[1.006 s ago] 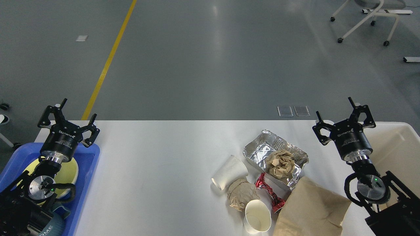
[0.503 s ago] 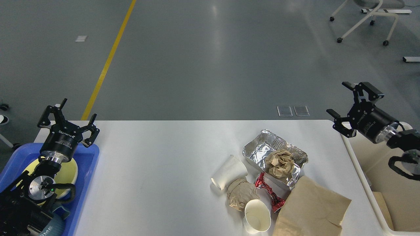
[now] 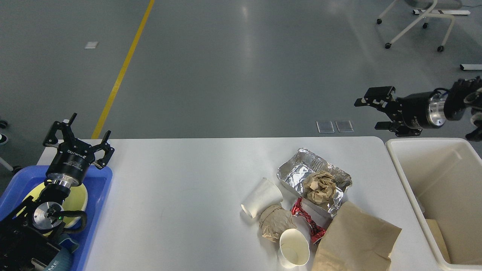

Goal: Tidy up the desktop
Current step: 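Raise the right gripper up out of the white bin, then lower the right gripper to the brown paper bag and grasp it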

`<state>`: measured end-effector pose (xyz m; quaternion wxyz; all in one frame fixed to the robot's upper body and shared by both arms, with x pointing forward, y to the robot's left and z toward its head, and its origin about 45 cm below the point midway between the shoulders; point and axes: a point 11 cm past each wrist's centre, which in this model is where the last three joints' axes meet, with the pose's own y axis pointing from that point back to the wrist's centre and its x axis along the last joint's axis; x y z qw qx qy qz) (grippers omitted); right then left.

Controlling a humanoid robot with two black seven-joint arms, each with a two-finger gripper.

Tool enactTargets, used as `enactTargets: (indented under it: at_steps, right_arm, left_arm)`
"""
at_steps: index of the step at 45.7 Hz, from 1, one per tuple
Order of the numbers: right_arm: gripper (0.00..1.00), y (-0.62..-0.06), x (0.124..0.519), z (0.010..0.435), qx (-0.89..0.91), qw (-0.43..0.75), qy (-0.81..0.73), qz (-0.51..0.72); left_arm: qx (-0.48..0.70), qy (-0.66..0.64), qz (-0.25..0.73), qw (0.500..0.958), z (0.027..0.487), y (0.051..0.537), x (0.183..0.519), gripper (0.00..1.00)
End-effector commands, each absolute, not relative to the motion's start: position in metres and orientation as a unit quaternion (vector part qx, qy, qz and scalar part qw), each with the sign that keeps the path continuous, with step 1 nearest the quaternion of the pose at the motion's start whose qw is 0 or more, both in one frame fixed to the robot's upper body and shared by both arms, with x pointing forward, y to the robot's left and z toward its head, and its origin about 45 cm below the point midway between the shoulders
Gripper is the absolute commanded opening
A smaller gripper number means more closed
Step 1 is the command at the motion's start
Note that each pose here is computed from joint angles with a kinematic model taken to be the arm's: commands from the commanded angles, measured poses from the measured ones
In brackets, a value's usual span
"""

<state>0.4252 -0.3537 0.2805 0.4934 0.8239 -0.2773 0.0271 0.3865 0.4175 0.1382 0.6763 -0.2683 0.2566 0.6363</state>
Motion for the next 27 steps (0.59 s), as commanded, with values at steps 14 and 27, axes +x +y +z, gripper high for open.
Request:
enactTargets:
  at_steps: [14,27]
  right_arm:
    - [1.00,-0.298,0.376,0.351,0.698,0.710,-0.084,0.049]
    - [1.00,-0.277,0.328,0.373,0.685,0.726,-0.061,0.026]
  left_arm:
    - [-0.268,0.257,0.636,0.676,0.138,0.417,0.386,0.96]
    - [-0.268,0.257,0.636,0.676,0.138,0.417,0.386,0.96]
